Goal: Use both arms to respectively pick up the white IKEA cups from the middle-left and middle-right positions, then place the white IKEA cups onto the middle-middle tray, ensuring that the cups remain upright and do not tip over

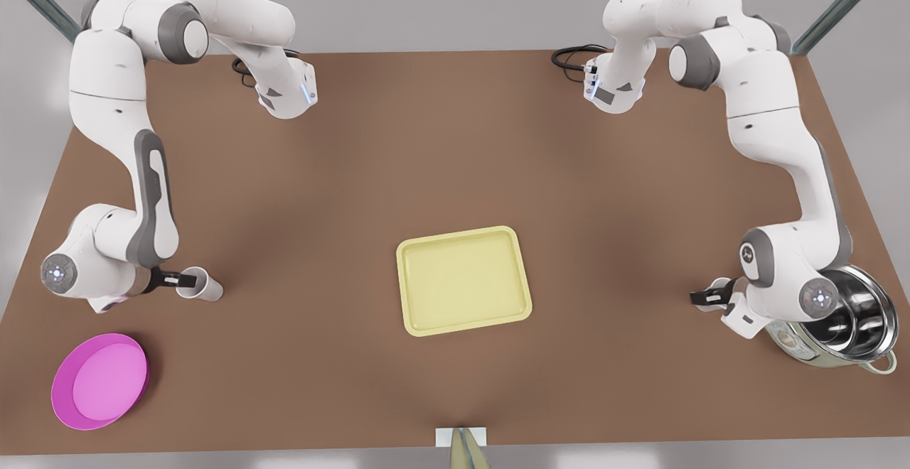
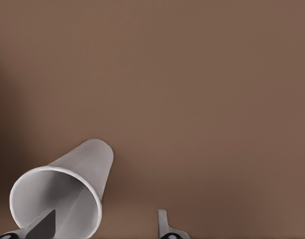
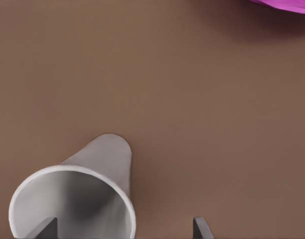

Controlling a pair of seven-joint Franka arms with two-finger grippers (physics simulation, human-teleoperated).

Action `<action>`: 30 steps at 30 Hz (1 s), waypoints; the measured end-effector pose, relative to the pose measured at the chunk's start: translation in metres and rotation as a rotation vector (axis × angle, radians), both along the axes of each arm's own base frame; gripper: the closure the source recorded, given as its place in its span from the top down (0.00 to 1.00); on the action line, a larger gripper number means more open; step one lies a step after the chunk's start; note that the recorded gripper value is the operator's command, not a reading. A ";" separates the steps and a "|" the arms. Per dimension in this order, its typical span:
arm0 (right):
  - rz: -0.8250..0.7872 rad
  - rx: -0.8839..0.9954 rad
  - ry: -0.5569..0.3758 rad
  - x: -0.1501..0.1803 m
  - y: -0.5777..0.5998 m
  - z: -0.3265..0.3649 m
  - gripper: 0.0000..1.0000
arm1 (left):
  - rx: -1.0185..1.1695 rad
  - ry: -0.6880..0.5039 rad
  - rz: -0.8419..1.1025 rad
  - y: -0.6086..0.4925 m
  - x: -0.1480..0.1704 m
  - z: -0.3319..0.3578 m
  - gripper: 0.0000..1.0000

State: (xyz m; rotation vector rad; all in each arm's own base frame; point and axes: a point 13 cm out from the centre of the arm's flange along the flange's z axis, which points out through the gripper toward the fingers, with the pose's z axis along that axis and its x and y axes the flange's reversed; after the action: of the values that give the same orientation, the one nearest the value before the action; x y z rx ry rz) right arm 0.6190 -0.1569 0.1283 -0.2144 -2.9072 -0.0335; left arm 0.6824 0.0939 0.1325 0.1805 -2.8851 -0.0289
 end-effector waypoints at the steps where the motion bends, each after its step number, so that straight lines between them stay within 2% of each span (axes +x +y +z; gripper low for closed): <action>1: 0.000 0.001 0.000 -0.002 0.000 -0.006 1.00 | -0.002 0.006 -0.004 0.000 -0.001 -0.005 1.00; 4: -0.005 0.004 0.001 -0.007 -0.002 -0.020 1.00 | -0.005 0.012 -0.014 -0.002 -0.002 -0.014 0.95; 5: -0.008 0.005 0.003 -0.010 -0.003 -0.023 0.91 | -0.005 0.015 -0.017 -0.002 -0.002 -0.018 0.83; 6: -0.010 0.006 0.003 -0.011 -0.005 -0.026 0.71 | -0.005 0.018 -0.020 -0.002 -0.003 -0.022 0.71; 7: -0.012 0.007 0.002 -0.012 -0.005 -0.028 0.57 | -0.005 0.022 -0.025 -0.004 -0.003 -0.026 0.58; 8: -0.013 0.008 0.000 -0.011 -0.006 -0.029 0.51 | -0.004 0.025 -0.028 -0.004 -0.004 -0.029 0.40; 10: -0.011 0.014 -0.004 -0.011 -0.004 -0.031 0.29 | 0.000 0.025 -0.034 -0.003 -0.004 -0.030 0.35; 11: -0.010 0.019 -0.007 -0.010 -0.003 -0.031 0.22 | 0.001 0.024 -0.035 -0.002 -0.003 -0.030 0.35; 15: 0.014 0.019 -0.021 -0.001 0.005 -0.024 0.21 | 0.022 0.018 -0.047 0.009 -0.002 -0.027 0.37; 18: 0.073 0.044 -0.064 0.023 0.043 -0.002 0.21 | 0.039 0.013 -0.060 0.014 -0.001 -0.027 0.37; 21: 0.240 0.111 -0.158 0.067 0.168 0.043 0.21 | 0.050 0.004 -0.070 0.017 0.002 -0.030 0.38; 22: 0.298 0.121 -0.180 0.075 0.217 0.054 0.21 | 0.052 0.002 -0.073 0.018 0.002 -0.031 0.35; 23: 0.341 0.131 -0.192 0.077 0.265 0.060 0.21 | 0.054 0.000 -0.075 0.019 0.003 -0.032 0.21; 26: 0.395 0.170 -0.211 0.074 0.393 0.058 0.21 | 0.062 -0.009 -0.080 0.021 0.005 -0.031 0.21; 30: 0.352 0.203 -0.220 0.065 0.506 0.036 0.21 | 0.067 -0.054 -0.117 -0.019 0.020 0.002 0.21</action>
State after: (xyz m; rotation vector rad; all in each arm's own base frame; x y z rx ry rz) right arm 0.6838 0.3491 0.1646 0.3570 -3.0835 -0.3095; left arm 0.7022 0.0752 0.1349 0.0251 -2.9470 -0.1439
